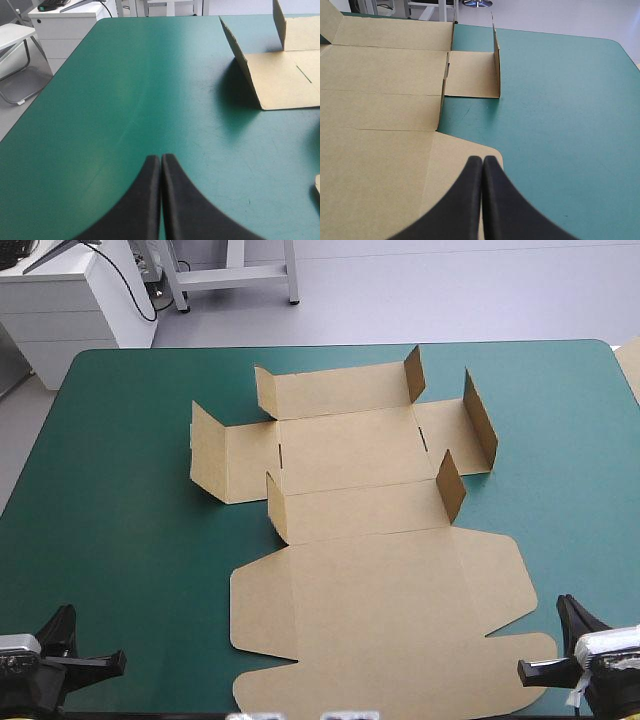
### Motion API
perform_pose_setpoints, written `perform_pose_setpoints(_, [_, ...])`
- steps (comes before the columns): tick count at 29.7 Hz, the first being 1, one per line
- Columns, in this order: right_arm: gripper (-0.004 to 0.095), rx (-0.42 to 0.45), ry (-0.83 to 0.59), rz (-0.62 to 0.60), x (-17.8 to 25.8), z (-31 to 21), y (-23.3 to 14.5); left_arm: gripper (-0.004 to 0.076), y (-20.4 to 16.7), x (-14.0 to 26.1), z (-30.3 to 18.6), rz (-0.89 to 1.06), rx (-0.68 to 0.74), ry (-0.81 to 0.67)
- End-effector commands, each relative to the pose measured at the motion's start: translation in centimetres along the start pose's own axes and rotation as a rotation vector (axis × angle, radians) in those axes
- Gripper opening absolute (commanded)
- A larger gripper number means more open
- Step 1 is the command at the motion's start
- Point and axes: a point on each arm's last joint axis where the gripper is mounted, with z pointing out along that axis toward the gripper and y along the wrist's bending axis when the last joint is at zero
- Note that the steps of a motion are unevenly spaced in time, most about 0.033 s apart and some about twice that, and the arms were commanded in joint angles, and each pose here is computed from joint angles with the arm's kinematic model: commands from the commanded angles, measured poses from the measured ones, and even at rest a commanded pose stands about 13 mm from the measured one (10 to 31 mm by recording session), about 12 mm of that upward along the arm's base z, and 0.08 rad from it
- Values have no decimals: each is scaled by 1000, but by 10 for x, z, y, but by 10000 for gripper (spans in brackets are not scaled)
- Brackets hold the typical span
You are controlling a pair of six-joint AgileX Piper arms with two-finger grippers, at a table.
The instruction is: Fold the box
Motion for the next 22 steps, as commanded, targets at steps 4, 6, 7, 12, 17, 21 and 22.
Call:
perform_pose_setpoints(4, [-15, -2, -21, -74, -21, 5, -2, -8, 0, -12, -6, -5, 11, -101])
perform_pose_setpoints(6, [-15, -6, 7, -92, -30, 10, -3, -8, 0, -12, -6, -5, 11, -101])
perform_pose_setpoints(7, [-15, -7, 20, -93, -35, 14, -4, -8, 0, -12, -6, -5, 11, -101])
perform_pose_setpoints(12, [-15, -15, 57, -75, -69, 36, -8, -8, 0, -12, -6, -5, 11, -101])
perform_pose_setpoints(17, [-15, -84, 129, -46, -98, 71, -7, -8, 0, -12, -6, 4, 11, -101])
perform_pose_setpoints(21, [-15, -166, 244, -4, -111, 108, -5, -8, 0, -12, -6, 0, 11, -101])
perform_pose_setpoints(22, [-15, -196, 274, -7, -114, 118, -4, -8, 0, -12, -6, 0, 11, -101])
